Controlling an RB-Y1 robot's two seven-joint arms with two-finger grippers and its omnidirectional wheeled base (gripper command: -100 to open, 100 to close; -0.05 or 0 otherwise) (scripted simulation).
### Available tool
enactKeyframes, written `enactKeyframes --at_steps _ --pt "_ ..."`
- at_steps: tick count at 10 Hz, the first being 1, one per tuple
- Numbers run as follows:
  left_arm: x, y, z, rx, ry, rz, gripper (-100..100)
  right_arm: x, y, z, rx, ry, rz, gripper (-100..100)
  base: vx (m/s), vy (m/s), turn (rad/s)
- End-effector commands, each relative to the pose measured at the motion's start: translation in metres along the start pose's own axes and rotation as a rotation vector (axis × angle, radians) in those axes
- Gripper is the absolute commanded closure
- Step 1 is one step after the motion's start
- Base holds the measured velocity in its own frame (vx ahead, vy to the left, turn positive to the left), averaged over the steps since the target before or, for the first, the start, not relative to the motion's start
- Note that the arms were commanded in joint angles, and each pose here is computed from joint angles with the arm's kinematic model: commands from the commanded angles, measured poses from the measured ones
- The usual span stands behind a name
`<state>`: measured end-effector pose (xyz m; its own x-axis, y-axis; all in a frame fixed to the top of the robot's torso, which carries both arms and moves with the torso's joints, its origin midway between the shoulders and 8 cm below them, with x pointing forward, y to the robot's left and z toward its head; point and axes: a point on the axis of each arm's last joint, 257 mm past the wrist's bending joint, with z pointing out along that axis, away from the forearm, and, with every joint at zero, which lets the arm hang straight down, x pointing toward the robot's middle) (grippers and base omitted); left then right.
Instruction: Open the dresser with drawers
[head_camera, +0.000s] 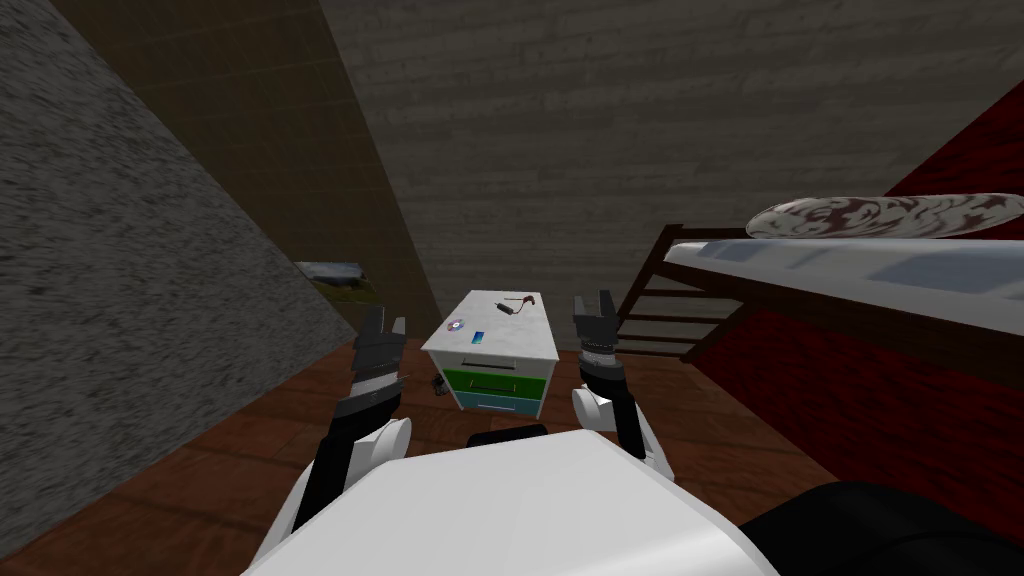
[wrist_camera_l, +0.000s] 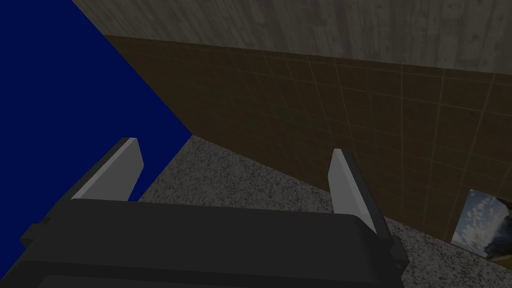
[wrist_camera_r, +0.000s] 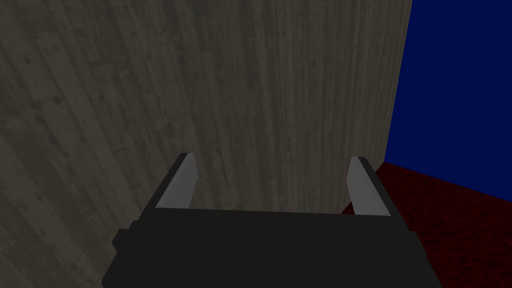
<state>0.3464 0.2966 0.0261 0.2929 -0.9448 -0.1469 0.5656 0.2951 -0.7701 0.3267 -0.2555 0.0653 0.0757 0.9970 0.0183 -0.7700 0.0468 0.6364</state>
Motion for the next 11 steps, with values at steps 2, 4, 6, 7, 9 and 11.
enactKeyframes --at_steps 2,4,6,7,9,11 --pt "0.0 0.0 0.0 0.0 0.0 0.0 0 0.0 0.0 0.0 0.0 0.0 0.0 0 0.0 0.0 0.0" --pt "0.0 -0.0001 0.0 0.0 0.0 0.0 0 0.0 0.0001 0.0 0.0 0.0 0.0 0 0.0 0.0 0.0" --pt "0.0 -0.0001 0.0 0.0 0.0 0.0 0 0.0 0.0001 0.0 0.0 0.0 0.0 0 0.0 0.0 0.0" --pt "0.0 -0.0002 0.0 0.0 0.0 0.0 0 0.0 0.0001 0.0001 0.0 0.0 0.0 0 0.0 0.0 0.0" --pt "0.0 -0.0002 0.0 0.0 0.0 0.0 0 0.0 0.0002 0.0001 0.0 0.0 0.0 0 0.0 0.0 0.0" --pt "0.0096 0.0056 -0.0008 -0.001 0.062 0.027 -100 0.0 0.0 0.0 0.0 0.0 0.0 0 -0.001 0.001 -0.007"
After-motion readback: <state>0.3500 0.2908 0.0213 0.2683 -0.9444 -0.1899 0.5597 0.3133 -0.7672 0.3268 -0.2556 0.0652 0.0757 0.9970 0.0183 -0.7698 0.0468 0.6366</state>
